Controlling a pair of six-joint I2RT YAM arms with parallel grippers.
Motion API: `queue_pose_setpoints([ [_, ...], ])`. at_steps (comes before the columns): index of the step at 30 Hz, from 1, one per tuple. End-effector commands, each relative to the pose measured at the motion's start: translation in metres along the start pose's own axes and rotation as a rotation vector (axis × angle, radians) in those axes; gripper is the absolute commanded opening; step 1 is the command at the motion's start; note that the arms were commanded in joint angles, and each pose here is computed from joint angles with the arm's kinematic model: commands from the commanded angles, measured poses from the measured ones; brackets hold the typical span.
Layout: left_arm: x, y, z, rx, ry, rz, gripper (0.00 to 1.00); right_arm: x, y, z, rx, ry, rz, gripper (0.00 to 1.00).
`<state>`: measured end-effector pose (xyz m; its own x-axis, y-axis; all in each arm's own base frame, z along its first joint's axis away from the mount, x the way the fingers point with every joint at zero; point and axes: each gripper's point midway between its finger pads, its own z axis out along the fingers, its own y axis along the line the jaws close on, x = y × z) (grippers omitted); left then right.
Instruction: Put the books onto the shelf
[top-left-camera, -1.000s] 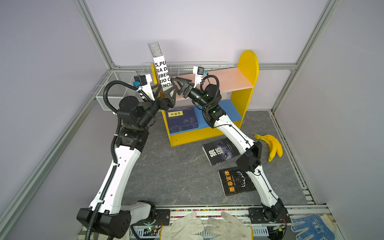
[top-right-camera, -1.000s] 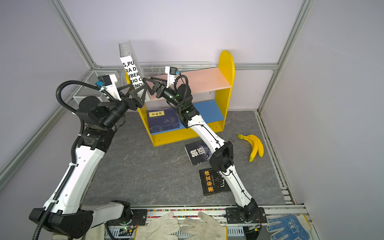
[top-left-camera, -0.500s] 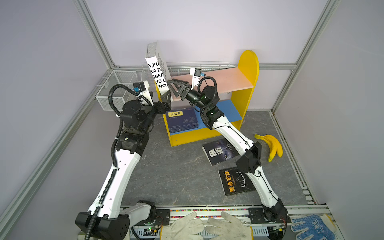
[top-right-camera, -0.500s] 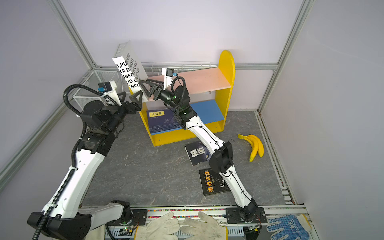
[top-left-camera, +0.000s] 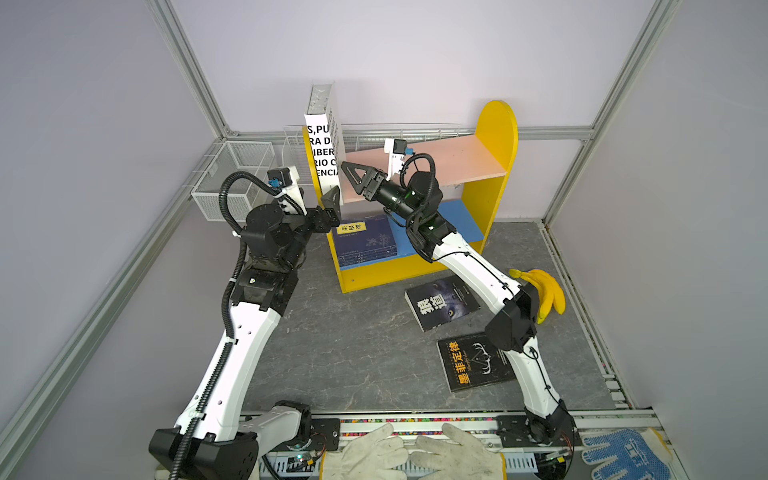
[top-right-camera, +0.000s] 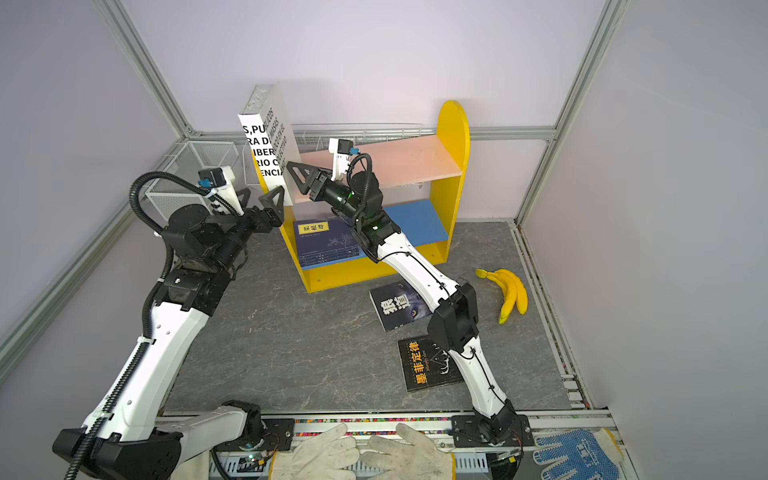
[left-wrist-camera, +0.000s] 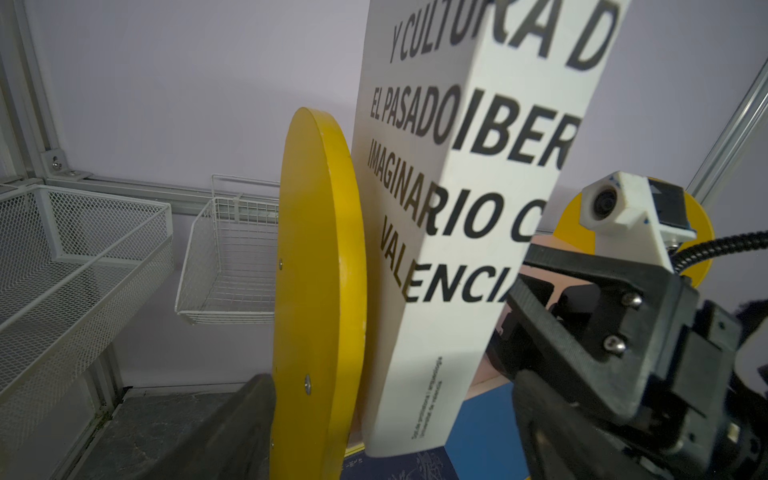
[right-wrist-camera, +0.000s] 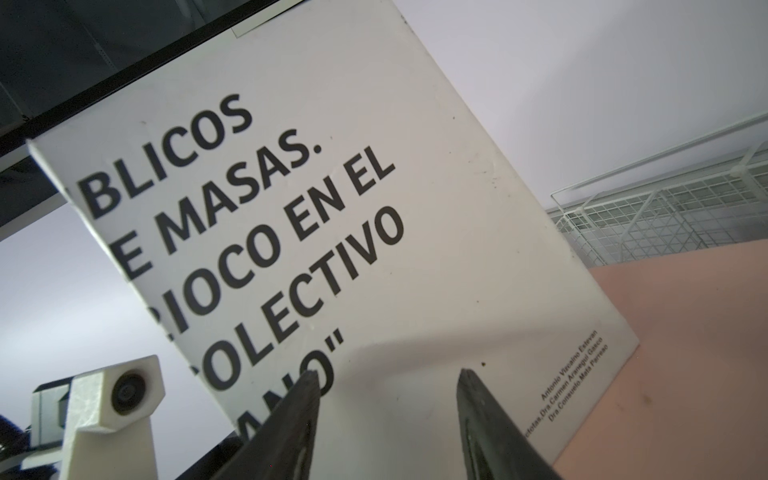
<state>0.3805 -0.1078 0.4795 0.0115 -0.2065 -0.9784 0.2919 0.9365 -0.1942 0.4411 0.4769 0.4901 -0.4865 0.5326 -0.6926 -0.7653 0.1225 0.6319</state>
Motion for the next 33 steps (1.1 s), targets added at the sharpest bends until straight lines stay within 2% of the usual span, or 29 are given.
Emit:
queue_pose_setpoints([
  [1, 0.001, 0.002, 0.005, -0.015, 0.001, 0.009, 0.90, 0.093, -0.136, -0.011, 0.274, 0.226, 0.217, 0.56],
  [7, 0.004, 0.003, 0.008, -0.016, 0.001, -0.008, 0.89, 0.103, -0.129, 0.002, 0.193, 0.250, 0.289, 0.55],
  [14, 0.002, -0.009, 0.007, 0.059, -0.020, -0.047, 0.87, 0.119, -0.123, 0.005, 0.189, 0.278, 0.290, 0.55],
  [17, -0.001, -0.008, 0.009, 0.054, -0.034, -0.046, 0.84, 0.117, -0.121, 0.004, 0.181, 0.276, 0.285, 0.56],
  [23, -0.023, -0.007, 0.005, 0.030, -0.083, -0.013, 0.82, 0.085, -0.097, -0.001, 0.151, 0.251, 0.192, 0.56],
  [29, -0.054, -0.025, -0.014, 0.068, -0.116, 0.047, 0.84, 0.042, -0.074, -0.015, 0.152, 0.211, 0.080, 0.57],
  [33, -0.073, -0.039, -0.014, 0.060, -0.135, 0.101, 0.86, 0.019, -0.059, -0.024, 0.139, 0.190, 0.029, 0.58],
])
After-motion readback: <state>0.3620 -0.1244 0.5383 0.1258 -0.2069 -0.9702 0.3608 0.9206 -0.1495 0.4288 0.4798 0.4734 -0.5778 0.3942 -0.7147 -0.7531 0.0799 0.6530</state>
